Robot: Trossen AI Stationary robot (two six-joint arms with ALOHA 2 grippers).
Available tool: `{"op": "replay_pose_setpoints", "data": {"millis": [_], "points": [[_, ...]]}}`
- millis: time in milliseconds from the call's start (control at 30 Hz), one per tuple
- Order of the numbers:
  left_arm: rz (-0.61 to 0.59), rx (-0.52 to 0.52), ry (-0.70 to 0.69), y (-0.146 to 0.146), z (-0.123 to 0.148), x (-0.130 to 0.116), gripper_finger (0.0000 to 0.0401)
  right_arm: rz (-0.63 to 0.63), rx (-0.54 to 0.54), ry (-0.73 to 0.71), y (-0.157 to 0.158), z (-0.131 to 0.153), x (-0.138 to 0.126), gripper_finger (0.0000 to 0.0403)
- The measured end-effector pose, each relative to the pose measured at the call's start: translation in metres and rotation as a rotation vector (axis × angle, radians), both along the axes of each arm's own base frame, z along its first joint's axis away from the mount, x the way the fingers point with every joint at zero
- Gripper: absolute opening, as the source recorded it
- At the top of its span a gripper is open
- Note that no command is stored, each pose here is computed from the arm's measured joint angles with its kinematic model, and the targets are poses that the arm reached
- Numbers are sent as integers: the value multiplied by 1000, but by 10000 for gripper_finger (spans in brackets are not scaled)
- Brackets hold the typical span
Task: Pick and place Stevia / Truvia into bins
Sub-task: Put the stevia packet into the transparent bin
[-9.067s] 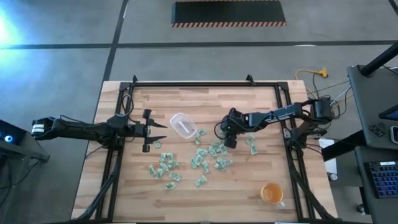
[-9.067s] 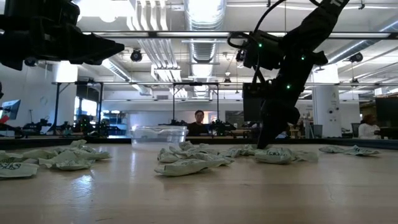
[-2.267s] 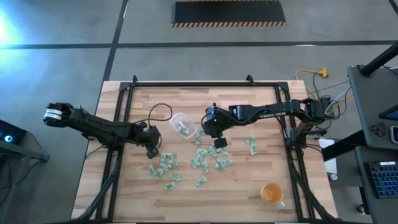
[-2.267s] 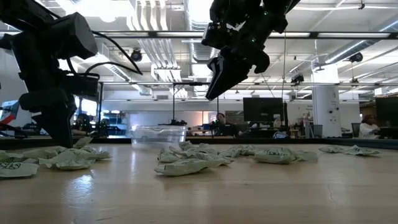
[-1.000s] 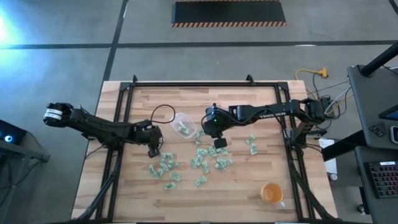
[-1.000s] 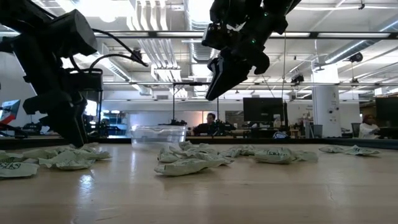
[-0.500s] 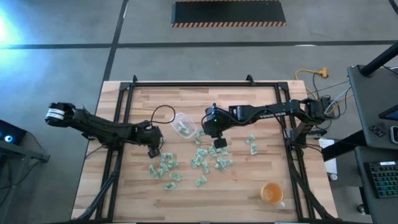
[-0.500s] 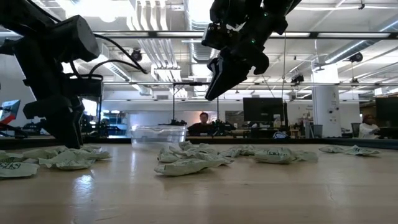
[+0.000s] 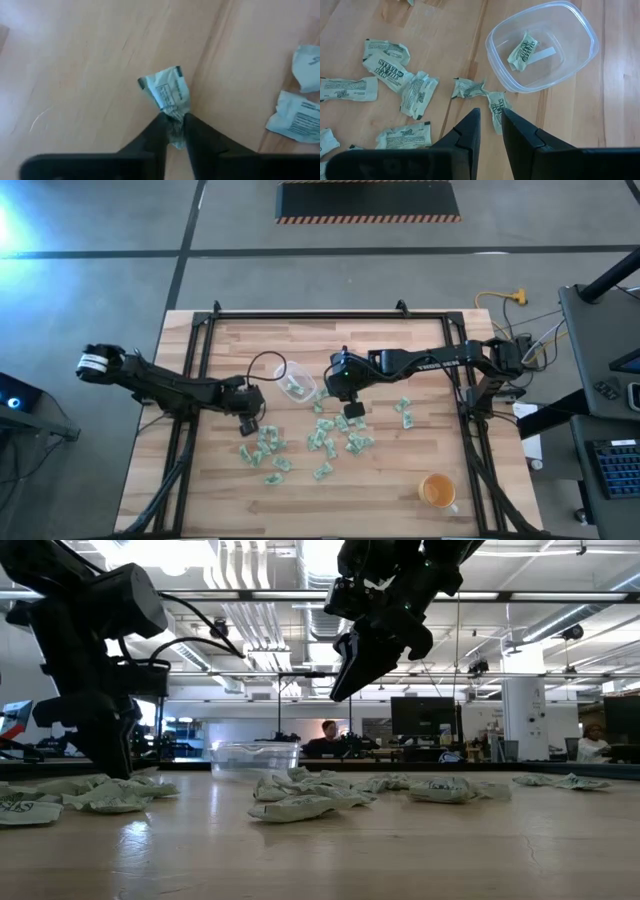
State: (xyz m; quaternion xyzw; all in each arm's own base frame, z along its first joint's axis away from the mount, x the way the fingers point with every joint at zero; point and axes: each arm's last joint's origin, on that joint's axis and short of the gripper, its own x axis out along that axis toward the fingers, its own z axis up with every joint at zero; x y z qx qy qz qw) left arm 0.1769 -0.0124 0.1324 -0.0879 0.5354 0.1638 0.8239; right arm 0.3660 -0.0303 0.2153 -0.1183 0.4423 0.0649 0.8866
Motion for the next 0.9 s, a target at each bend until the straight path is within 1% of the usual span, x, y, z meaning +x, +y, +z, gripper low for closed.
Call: {"op": "replay_pose_setpoints", "data": {"millis": [67, 100, 233, 367, 533, 667, 800, 900], "points": [[-2, -2, -11, 0, 2, 0, 13, 0, 0, 0, 0, 0, 0, 68], [-2, -2, -15, 0, 3, -1, 8, 0, 0, 0, 0, 0, 0, 68], [-25, 18, -36, 0, 7, 0, 12, 0, 0, 0, 0, 0, 0, 68], [-34, 116, -112, 2, 15, 8, 12, 0, -1, -1, 0, 0, 0, 68], [-132, 239, -297, 2, 27, 26, 12, 0, -1, -2, 0, 0, 0, 68], [-187, 334, -390, 2, 35, 36, 12, -1, -1, -3, 0, 0, 0, 68], [-208, 416, -421, 4, 37, 43, 12, -1, -2, -5, 0, 0, 0, 68], [-210, 463, -410, 9, 34, 48, 12, -1, -1, -6, 0, 0, 0, 68]]}}
